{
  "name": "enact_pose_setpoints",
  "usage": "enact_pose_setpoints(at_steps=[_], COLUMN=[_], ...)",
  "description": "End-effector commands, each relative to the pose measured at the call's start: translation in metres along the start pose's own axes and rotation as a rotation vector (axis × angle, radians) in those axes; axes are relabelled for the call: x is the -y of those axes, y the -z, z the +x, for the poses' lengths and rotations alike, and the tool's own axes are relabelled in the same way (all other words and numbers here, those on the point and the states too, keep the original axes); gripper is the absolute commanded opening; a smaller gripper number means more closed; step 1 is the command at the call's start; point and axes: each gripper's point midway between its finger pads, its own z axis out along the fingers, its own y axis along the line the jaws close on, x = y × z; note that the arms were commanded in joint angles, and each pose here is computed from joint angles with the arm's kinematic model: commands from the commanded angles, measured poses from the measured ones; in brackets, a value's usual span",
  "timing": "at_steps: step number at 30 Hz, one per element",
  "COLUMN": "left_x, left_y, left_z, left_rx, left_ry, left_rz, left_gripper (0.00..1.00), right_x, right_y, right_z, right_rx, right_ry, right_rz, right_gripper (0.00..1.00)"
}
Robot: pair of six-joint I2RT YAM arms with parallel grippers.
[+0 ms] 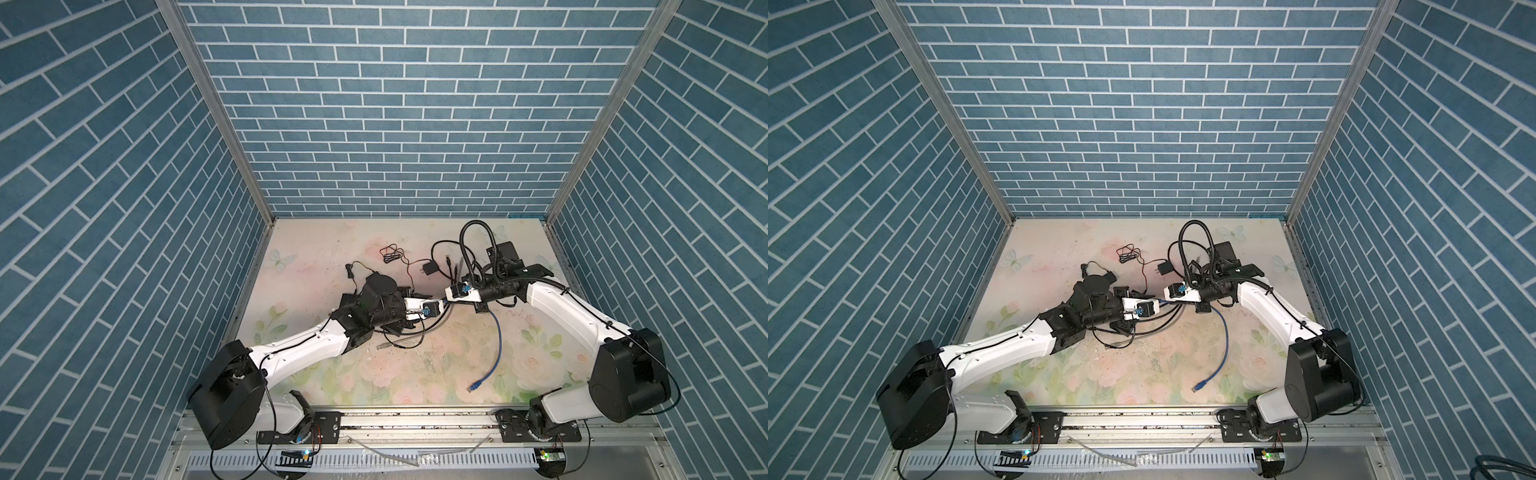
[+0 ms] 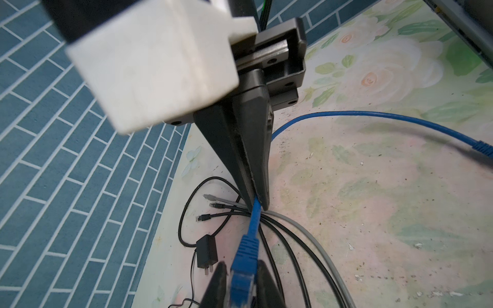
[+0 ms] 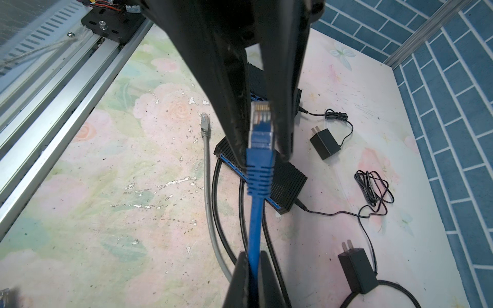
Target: Insert the plug into the switch port
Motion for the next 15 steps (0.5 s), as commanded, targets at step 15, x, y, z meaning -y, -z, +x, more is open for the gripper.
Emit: enact_pose_setpoints(at_steps=[15], left_x=[-0.049], left_y=[-0.011], left_z=[0.036], left_rx=[-0.217], left_ry=[0.301], left_rz=[-0.226], left_gripper=[0.04], right_x=[0.044], right_y=[0.009], right_z=[-0.001], right_rx=[-0.035], right_ry=[-0.023], right_rz=[0.262], right_gripper=[0.37])
